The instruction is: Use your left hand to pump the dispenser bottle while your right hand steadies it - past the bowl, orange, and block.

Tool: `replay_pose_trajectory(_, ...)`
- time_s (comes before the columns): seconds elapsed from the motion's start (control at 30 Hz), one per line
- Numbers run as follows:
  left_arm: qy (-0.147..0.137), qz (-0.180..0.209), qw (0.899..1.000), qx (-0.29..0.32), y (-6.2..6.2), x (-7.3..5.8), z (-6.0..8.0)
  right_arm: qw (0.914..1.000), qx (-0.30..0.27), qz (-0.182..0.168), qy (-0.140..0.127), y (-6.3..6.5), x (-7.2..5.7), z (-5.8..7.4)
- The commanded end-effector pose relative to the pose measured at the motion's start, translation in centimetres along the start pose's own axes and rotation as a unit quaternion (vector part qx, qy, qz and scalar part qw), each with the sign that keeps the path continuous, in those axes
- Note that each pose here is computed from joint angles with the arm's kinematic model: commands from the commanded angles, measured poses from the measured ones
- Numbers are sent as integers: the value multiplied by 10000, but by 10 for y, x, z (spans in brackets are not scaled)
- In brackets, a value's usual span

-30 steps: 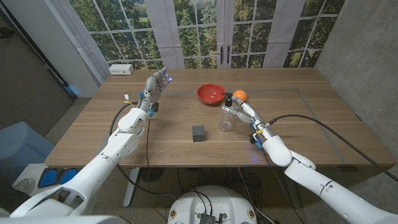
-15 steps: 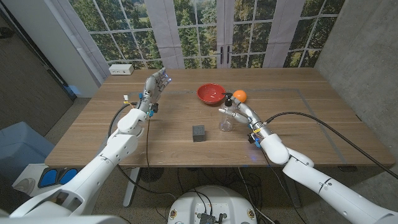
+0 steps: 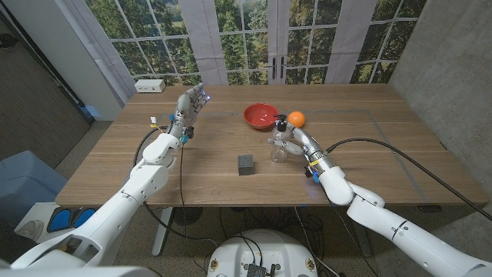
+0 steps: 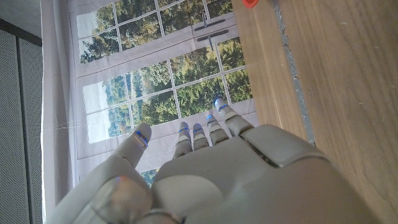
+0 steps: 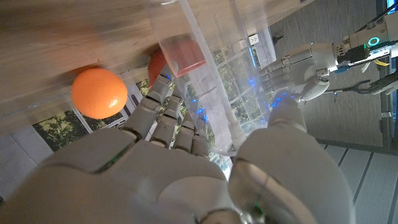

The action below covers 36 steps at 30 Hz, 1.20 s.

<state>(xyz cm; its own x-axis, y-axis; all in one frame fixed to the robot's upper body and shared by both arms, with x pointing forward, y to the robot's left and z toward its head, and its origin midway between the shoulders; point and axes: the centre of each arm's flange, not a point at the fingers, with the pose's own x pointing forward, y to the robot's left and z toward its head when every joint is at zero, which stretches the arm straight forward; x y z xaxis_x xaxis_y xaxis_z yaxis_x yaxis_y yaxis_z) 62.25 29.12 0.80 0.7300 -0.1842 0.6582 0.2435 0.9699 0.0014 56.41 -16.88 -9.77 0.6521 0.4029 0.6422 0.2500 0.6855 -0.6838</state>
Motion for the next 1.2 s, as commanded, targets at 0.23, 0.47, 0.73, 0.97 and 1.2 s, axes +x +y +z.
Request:
replay_pose_trajectory(0.23, -32, 109, 9999, 59, 0, -13, 6, 9948, -219, -915, -388, 14, -6, 1)
replay_pose_trajectory(0.47, -19, 58, 9999, 90, -2, -12, 8, 9891, -192, -1340, -578, 15, -13, 0)
replay_pose_trajectory(0.73, -44, 33, 9999, 96, -5, -13, 9, 9888, -117, -1358, -600, 14, -18, 0)
replay_pose_trajectory(0.97, -73, 31, 9999, 71, -6, -16, 9, 9870, -77, -1480, -624, 9, -23, 3)
replay_pose_trajectory(1.2, -98, 6, 9999, 54, -8, -17, 8, 9852, -43, -1606, -595, 5, -27, 5)
